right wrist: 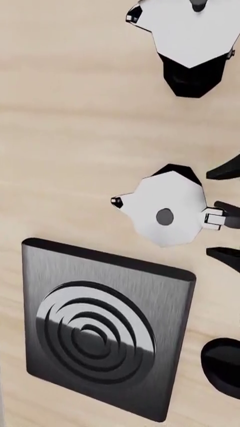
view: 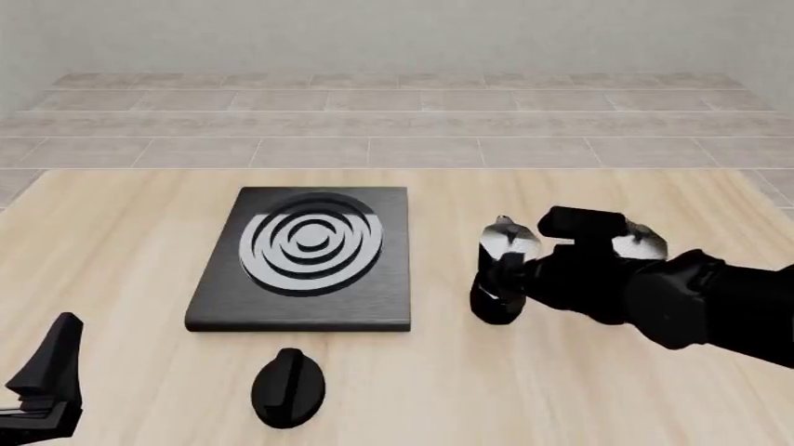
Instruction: Put both moka pots on the stove.
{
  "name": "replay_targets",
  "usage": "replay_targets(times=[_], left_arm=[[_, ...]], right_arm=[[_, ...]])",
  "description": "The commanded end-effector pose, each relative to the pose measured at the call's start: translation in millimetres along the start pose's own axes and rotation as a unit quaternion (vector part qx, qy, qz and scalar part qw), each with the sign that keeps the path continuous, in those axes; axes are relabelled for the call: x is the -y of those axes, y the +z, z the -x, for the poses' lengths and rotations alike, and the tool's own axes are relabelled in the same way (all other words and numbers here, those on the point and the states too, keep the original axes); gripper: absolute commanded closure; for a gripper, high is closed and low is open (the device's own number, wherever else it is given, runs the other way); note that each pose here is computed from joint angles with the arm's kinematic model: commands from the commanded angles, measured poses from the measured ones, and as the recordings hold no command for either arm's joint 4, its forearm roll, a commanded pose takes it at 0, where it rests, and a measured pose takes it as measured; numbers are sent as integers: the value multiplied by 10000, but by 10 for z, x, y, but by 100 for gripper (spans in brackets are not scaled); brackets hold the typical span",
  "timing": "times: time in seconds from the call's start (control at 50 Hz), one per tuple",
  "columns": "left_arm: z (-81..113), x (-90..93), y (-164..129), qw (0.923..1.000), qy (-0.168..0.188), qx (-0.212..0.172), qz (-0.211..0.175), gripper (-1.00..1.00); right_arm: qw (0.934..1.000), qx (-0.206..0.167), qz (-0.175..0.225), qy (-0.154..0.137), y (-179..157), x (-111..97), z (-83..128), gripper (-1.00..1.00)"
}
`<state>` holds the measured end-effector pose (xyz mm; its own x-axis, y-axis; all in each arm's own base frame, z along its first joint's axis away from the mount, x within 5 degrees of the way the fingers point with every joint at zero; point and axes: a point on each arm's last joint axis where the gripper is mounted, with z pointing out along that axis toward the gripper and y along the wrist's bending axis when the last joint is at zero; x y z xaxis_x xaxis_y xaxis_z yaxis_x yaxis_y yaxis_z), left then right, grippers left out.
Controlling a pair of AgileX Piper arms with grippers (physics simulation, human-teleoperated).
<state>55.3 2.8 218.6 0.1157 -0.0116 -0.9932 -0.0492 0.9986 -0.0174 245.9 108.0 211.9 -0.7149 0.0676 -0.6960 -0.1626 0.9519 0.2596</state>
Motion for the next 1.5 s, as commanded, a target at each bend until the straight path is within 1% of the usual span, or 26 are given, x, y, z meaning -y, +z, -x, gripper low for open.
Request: replay_targets(times=[0.02, 0.2, 0.26, 0.28, 0.3, 0.34, 0.42, 0.48, 0.56, 0.58, 0.64, 0.7, 0.76, 0.86, 0.9, 1.02, 1.08, 1.16, 1.24, 1.3, 1.34, 1.36, 1.4, 1.42, 1.48, 1.5], left_arm=[[6, 0, 0, 10000, 10, -5, -2, -100], [4, 0, 0, 10000, 13, -11, 4, -100], [7, 0, -1, 10000, 14, -14, 3, -100], [8, 0, -1, 10000, 14, -15, 2, -100], [12, 0, -1, 10000, 17, -15, 1, -100], [5, 0, -1, 10000, 19, -17, 0, -100], [-3, 0, 0, 10000, 21, -16, 4, -100], [6, 0, -1, 10000, 25, -16, 3, -100], [6, -1, -1, 10000, 31, -14, 6, -100], [5, -1, -1, 10000, 33, -13, 7, -100], [4, -1, 0, 10000, 31, -12, 9, -100], [3, -1, 0, 10000, 39, -10, 6, -100], [8, 0, -1, 10000, 42, -10, 5, -100], [5, 0, 0, 10000, 47, -10, 4, -100], [5, 0, 0, 10000, 47, -10, 4, -100], [7, 0, -1, 10000, 52, -8, 4, -100], [10, -1, -1, 10000, 56, -6, 7, -100], [8, 0, -1, 10000, 62, -6, 4, -100], [6, 0, 0, 10000, 63, -4, 4, -100], [3, 0, 0, 10000, 64, -2, -1, -100], [8, 0, -1, 10000, 69, 0, -3, -100], [14, 1, -1, 10000, 73, 1, -4, -100], [13, 0, -1, 10000, 74, 5, 2, -100], [19, 0, -1, 10000, 77, 6, 6, -100], [17, -1, -1, 10000, 88, 8, 7, -100], [14, -1, -1, 10000, 92, 10, 8, -100]], right_arm=[[10000, -49, 16, 17, 63, -11, -39, -100], [10000, -76, 23, 29, 79, -13, -67, -100], [10000, -14, 1, -71, 52, 7, -29, -100], [10000, 7, -20, -77, 40, 23, -17, 100], [9996, 152, -35, -247, -22, 46, 44, 100], [9995, 154, 6, -286, -39, 18, 41, 100], [9985, 233, 7, -496, -71, 23, 64, 100], [9981, 269, 51, -552, -90, 0, 61, 100], [9958, 419, 164, -801, -158, -57, 71, 100], [9958, 431, 173, -793, -163, -59, 68, 100], [9937, 543, 246, -951, -211, -92, 71, 100], [9932, 598, 246, -965, -232, -86, 80, 100], [9909, 715, 301, -1104, -287, -115, 101, 100], [9884, 838, 350, -1221, -361, -149, 150, 100], [9885, 846, 360, -1201, -368, -156, 159, 100], [9843, 1040, 416, -1367, -447, -195, 224, 100], [9839, 1068, 435, -1364, -451, -215, 257, 100], [9816, 1147, 529, -1429, -463, -298, 334, 100], [9816, 1146, 572, -1418, -437, -354, 401, 100], [9785, 1202, 670, -1533, -438, -456, 488, 100], [9785, 1199, 692, -1528, -428, -495, 539, 100], [9767, 1215, 717, -1617, -429, -534, 577, 100], [9758, 1210, 769, -1649, -424, -595, 622, 100], [9734, 1213, 820, -1763, -424, -655, 650, 100], [9708, 1235, 888, -1853, -436, -730, 695, 100], [9673, 1266, 963, -1977, -441, -817, 744, 100]])
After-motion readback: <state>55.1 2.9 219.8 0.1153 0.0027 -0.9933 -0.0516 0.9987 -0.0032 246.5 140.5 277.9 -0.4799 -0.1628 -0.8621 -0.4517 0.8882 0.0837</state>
